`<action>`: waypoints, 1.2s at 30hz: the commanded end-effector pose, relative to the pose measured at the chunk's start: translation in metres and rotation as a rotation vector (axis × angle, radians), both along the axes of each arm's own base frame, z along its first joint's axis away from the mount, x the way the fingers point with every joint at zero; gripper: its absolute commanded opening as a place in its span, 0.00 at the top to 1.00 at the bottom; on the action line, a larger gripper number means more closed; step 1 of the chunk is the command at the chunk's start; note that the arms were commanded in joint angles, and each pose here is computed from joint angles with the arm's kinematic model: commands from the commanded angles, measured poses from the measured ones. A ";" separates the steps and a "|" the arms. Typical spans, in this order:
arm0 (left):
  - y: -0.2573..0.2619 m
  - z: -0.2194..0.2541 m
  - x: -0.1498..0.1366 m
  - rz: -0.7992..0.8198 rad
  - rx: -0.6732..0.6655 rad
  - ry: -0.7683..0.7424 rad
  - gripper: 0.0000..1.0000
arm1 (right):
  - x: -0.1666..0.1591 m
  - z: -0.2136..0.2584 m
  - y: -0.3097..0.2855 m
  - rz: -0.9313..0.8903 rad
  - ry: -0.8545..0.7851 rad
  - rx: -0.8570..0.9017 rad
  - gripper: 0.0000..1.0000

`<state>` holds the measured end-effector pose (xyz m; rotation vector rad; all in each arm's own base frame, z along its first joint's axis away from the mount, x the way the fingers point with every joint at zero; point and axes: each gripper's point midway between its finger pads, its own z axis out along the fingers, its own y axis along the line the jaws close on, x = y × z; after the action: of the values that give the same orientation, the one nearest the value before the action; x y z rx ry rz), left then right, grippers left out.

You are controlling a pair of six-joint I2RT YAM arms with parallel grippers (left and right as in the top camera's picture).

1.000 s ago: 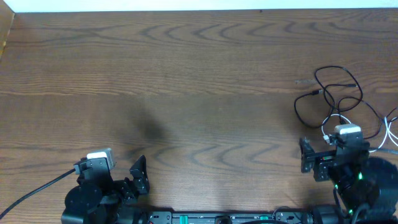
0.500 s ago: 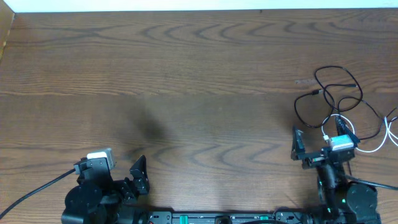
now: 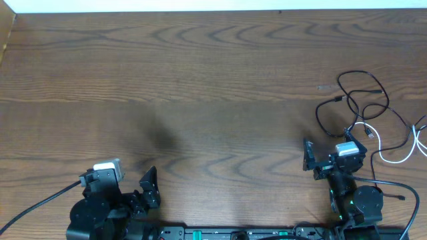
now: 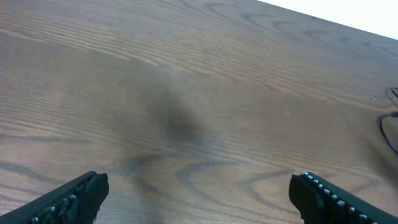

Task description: Untangle cables

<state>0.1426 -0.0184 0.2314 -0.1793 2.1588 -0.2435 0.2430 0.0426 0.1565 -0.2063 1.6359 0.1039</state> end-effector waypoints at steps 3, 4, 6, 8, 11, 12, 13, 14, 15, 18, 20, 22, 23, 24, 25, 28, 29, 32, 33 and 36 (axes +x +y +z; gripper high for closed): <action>0.002 -0.001 -0.001 0.008 0.004 -0.002 0.03 | 0.000 -0.001 -0.001 -0.004 0.003 -0.003 0.01; 0.002 -0.001 -0.001 0.008 0.004 -0.002 0.02 | 0.000 -0.001 -0.001 -0.004 0.003 -0.004 0.01; 0.002 -0.001 -0.001 0.008 0.004 -0.002 0.03 | 0.000 -0.001 -0.001 -0.004 0.003 -0.003 0.01; 0.002 -0.001 -0.001 0.008 0.004 -0.002 0.02 | 0.000 -0.001 -0.001 -0.004 0.003 -0.003 0.01; 0.002 -0.001 -0.001 0.008 0.004 -0.002 0.03 | 0.000 -0.001 -0.001 -0.004 0.003 -0.003 0.01; 0.002 -0.001 -0.001 0.008 0.004 -0.002 0.03 | 0.000 -0.001 -0.001 -0.004 0.003 -0.003 0.01; 0.002 -0.001 -0.001 0.008 0.004 -0.002 0.03 | 0.000 -0.001 -0.001 -0.004 0.003 -0.004 0.01; 0.002 -0.001 -0.001 0.008 0.004 -0.002 0.03 | 0.000 -0.001 -0.001 -0.004 0.003 -0.004 0.01; 0.002 -0.001 -0.001 0.008 0.004 -0.002 0.03 | 0.000 -0.001 -0.001 -0.004 0.003 -0.004 0.01; 0.002 -0.001 -0.001 0.008 0.004 -0.002 0.03 | 0.000 -0.001 -0.001 -0.004 0.003 -0.003 0.01; 0.002 -0.001 -0.001 0.008 0.004 -0.002 0.02 | 0.000 -0.001 -0.001 -0.004 0.003 -0.004 0.01; 0.002 -0.001 -0.001 0.008 0.004 -0.002 0.03 | 0.000 -0.001 -0.001 -0.004 0.003 -0.004 0.01; 0.002 -0.001 -0.001 0.008 0.004 -0.002 0.02 | 0.000 -0.001 -0.001 -0.004 0.003 -0.004 0.01; 0.002 -0.001 -0.001 0.008 0.004 -0.002 0.02 | 0.000 -0.001 -0.001 -0.004 0.003 -0.004 0.01; 0.002 -0.001 -0.001 0.008 0.004 -0.002 0.03 | 0.000 -0.001 -0.001 -0.004 0.003 -0.004 0.01; 0.002 -0.001 -0.001 0.008 0.004 -0.002 0.02 | 0.000 -0.001 -0.001 -0.004 0.003 -0.003 0.01; 0.002 0.000 -0.001 0.009 0.004 -0.002 0.03 | 0.000 -0.001 -0.001 -0.004 0.003 -0.003 0.01; 0.007 -0.005 -0.003 0.038 0.018 0.015 0.03 | 0.000 -0.001 -0.001 -0.004 0.003 -0.003 0.01; 0.010 -0.004 -0.001 0.057 0.019 0.009 0.03 | 0.000 -0.001 -0.001 -0.004 0.003 -0.003 0.01; 0.017 -0.003 0.011 0.111 0.020 -0.033 0.02 | 0.000 -0.001 -0.001 -0.004 0.003 -0.004 0.01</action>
<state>0.1469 -0.0111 0.2331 -0.2335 2.1357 -0.2139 0.2430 0.0427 0.1563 -0.2067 1.6367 0.1043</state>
